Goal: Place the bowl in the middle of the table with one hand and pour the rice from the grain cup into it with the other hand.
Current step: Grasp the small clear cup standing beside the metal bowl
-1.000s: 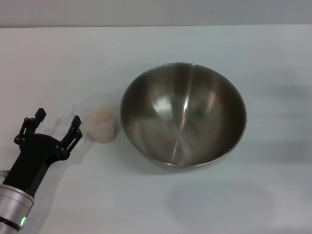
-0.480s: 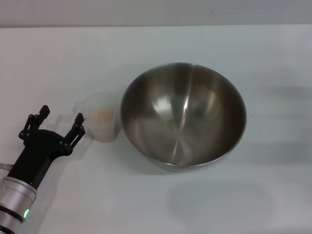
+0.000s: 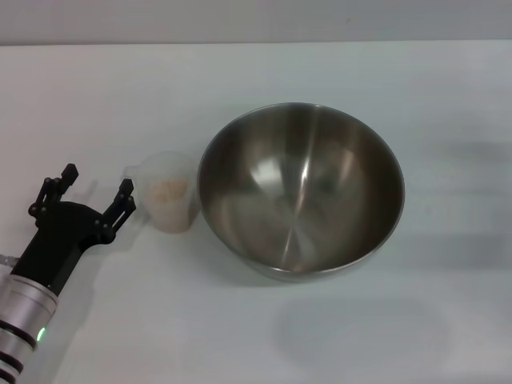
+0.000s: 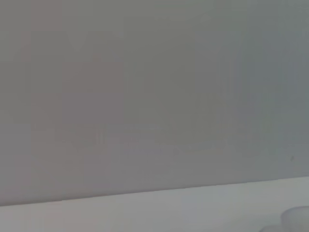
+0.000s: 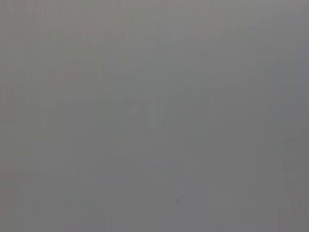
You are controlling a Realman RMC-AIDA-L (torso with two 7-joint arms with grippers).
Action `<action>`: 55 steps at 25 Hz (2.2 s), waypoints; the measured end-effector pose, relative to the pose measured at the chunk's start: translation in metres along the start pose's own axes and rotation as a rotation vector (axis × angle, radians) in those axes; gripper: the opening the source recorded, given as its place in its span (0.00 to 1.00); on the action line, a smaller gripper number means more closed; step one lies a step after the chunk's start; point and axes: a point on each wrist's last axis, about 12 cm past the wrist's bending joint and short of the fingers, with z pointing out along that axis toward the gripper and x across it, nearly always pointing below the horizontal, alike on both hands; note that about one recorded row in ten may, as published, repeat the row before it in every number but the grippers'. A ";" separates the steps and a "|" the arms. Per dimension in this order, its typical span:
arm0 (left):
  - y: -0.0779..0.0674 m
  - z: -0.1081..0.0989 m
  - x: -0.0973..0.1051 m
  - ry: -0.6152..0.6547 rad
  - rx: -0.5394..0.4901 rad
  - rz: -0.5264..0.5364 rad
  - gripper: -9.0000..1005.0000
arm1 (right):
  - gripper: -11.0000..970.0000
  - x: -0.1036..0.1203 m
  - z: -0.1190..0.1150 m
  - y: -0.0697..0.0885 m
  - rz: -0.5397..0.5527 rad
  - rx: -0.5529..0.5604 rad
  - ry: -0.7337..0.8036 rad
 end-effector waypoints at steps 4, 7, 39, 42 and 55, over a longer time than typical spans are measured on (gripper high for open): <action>0.000 0.003 -0.001 0.001 0.005 0.004 0.86 | 0.51 0.000 0.001 0.001 0.003 -0.001 -0.001; 0.001 0.009 -0.002 0.004 0.009 0.009 0.86 | 0.51 0.000 0.001 0.001 0.003 -0.003 -0.003; -0.009 0.025 -0.007 0.009 0.024 -0.030 0.35 | 0.51 -0.002 0.009 0.008 0.011 -0.027 -0.019; -0.010 0.026 -0.009 0.004 0.029 -0.035 0.28 | 0.51 -0.002 0.009 0.008 0.012 -0.027 -0.020; -0.012 0.041 -0.031 -0.138 0.034 0.040 0.03 | 0.51 -0.002 0.009 0.009 0.028 -0.026 -0.021</action>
